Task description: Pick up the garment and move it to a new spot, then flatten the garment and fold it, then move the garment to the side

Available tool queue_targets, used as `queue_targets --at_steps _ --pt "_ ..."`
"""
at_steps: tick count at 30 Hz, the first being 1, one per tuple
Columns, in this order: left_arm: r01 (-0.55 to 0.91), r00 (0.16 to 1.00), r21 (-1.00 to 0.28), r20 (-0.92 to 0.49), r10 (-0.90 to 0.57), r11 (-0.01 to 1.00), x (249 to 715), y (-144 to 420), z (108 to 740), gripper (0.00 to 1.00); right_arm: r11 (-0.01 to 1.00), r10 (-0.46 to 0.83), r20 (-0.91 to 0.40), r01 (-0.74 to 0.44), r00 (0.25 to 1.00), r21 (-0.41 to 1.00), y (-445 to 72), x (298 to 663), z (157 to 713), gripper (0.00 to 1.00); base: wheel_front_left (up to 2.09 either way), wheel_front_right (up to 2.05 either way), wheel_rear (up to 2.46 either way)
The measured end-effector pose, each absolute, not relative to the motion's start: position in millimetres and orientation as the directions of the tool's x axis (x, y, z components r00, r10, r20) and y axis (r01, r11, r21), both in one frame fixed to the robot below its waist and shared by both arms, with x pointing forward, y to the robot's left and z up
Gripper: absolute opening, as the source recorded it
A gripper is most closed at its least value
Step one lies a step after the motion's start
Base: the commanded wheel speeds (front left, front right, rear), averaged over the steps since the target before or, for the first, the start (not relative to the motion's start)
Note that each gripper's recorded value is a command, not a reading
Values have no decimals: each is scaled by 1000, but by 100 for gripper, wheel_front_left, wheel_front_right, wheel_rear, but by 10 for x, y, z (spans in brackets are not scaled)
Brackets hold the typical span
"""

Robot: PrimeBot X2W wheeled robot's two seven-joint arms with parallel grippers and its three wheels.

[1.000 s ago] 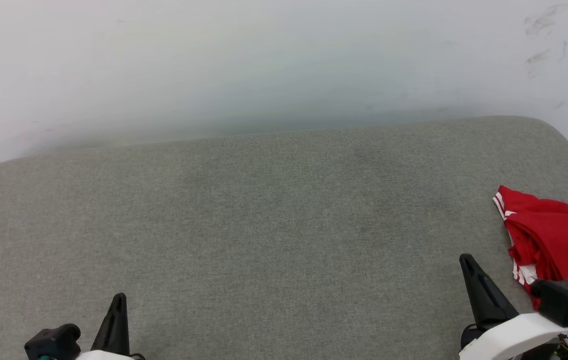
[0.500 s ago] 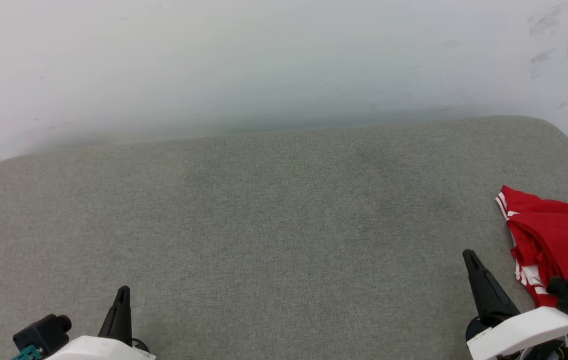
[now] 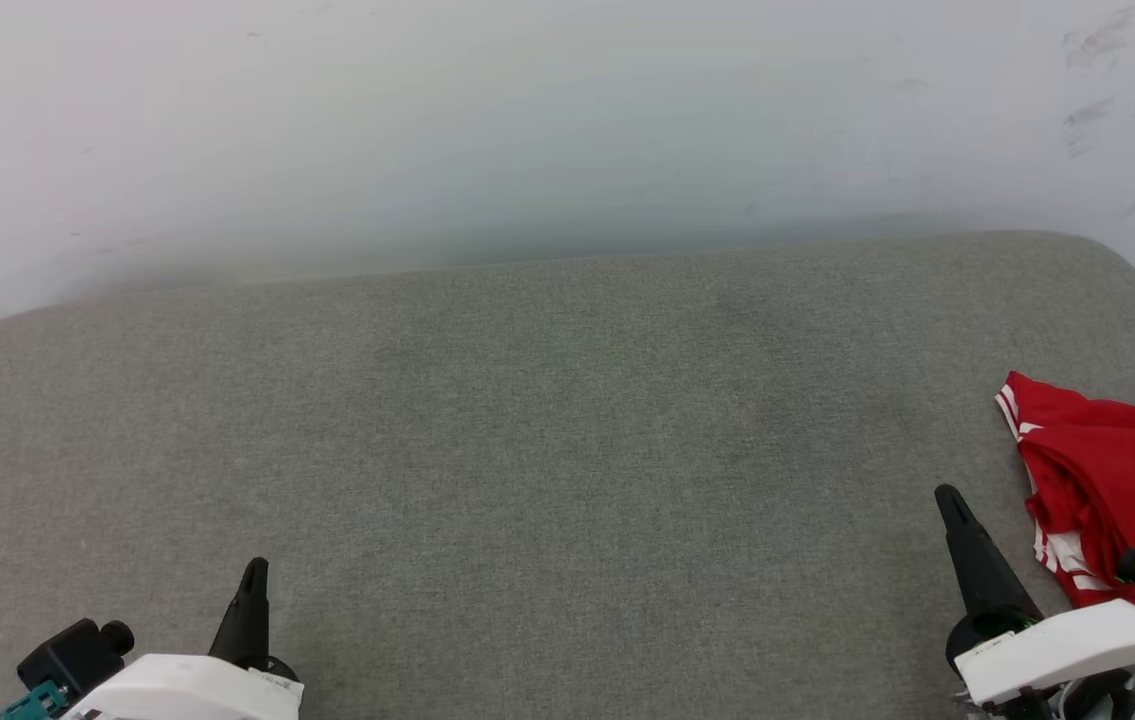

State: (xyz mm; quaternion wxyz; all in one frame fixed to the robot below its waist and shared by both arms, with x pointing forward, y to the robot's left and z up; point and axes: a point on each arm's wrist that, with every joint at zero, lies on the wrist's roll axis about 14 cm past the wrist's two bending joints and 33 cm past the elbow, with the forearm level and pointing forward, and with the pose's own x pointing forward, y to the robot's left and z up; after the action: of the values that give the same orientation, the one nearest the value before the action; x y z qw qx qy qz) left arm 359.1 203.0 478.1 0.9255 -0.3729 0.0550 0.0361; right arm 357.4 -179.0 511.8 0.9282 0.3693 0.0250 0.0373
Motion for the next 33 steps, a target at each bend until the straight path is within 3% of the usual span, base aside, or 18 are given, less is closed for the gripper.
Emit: queue_targets --at_steps 33 --pt "-96 995 -914 -104 0 394 3742 1991 4870 0 404 48 -9 -11 999 915 -1895 3719 5091 0 0 0 0"
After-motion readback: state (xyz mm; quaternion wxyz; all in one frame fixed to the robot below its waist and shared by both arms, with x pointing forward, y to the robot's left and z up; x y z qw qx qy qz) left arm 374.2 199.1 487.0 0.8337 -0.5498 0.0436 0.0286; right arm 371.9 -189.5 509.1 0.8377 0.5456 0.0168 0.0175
